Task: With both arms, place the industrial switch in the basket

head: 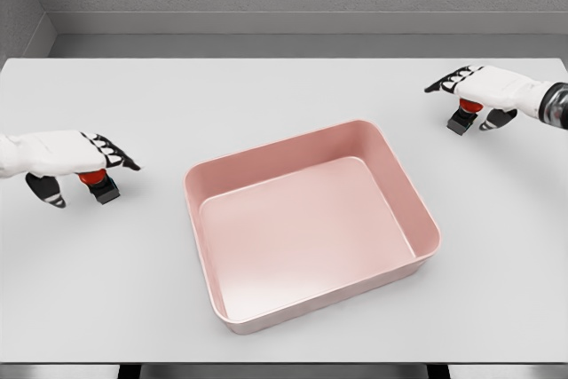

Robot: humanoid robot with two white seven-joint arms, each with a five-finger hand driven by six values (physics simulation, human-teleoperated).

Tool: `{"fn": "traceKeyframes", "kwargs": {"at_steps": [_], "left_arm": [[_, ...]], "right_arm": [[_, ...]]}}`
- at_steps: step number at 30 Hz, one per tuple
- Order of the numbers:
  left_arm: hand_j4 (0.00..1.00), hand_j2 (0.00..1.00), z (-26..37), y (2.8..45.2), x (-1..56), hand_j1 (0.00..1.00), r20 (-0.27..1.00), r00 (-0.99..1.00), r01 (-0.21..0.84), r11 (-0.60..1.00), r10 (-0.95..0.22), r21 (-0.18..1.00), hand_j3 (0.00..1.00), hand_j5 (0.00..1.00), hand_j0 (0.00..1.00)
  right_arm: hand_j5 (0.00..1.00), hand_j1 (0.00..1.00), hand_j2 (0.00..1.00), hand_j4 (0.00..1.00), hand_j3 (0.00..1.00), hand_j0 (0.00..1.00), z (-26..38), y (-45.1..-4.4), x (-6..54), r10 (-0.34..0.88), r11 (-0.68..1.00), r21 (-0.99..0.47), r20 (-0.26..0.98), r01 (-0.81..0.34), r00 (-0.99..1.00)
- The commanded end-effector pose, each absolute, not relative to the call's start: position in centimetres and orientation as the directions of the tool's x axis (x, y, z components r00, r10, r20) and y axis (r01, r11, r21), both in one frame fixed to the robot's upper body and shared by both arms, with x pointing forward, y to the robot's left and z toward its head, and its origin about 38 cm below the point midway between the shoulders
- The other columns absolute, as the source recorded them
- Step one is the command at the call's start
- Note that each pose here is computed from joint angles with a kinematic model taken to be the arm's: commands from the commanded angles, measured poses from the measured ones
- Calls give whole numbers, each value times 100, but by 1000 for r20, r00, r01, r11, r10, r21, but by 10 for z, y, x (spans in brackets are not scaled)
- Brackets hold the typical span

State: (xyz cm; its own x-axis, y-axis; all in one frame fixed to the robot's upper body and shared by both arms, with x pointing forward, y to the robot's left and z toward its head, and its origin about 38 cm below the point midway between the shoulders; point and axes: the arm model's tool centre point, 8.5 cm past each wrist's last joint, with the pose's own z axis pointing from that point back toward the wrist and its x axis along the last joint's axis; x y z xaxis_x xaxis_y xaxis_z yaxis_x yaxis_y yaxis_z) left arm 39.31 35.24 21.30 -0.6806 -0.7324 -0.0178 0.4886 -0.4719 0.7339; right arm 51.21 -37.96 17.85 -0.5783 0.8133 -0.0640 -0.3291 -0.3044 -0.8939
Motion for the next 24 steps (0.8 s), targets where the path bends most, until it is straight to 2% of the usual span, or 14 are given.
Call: {"fn": "traceKeyframes", "kwargs": {"at_steps": [1, 6, 12, 17, 24], "left_arm": [[99, 99, 211, 353, 395, 99, -24, -672, 484, -464, -740, 742, 99, 99, 99], [94, 94, 208, 362, 405, 94, -47, -641, 492, -457, -766, 741, 94, 94, 94], [92, 92, 200, 361, 417, 92, -52, -629, 499, -454, -775, 738, 92, 92, 92], [89, 89, 199, 351, 410, 89, -39, -664, 485, -470, -747, 738, 89, 89, 89], [81, 81, 199, 348, 407, 81, -33, -685, 475, -480, -728, 738, 81, 81, 81]], "right_arm": [[87, 87, 87, 87, 87, 87, 178, -380, 512, 812, -314, -892, -75, -326, -578], [77, 77, 77, 77, 77, 77, 178, -379, 512, 808, -327, -888, -86, -324, -582], [73, 73, 73, 73, 73, 73, 176, -371, 514, 798, -339, -885, -91, -318, -596], [59, 59, 59, 59, 59, 59, 177, -372, 514, 795, -355, -881, -108, -312, -597], [48, 48, 48, 48, 48, 48, 177, -372, 514, 793, -364, -878, -116, -311, -599]]}}
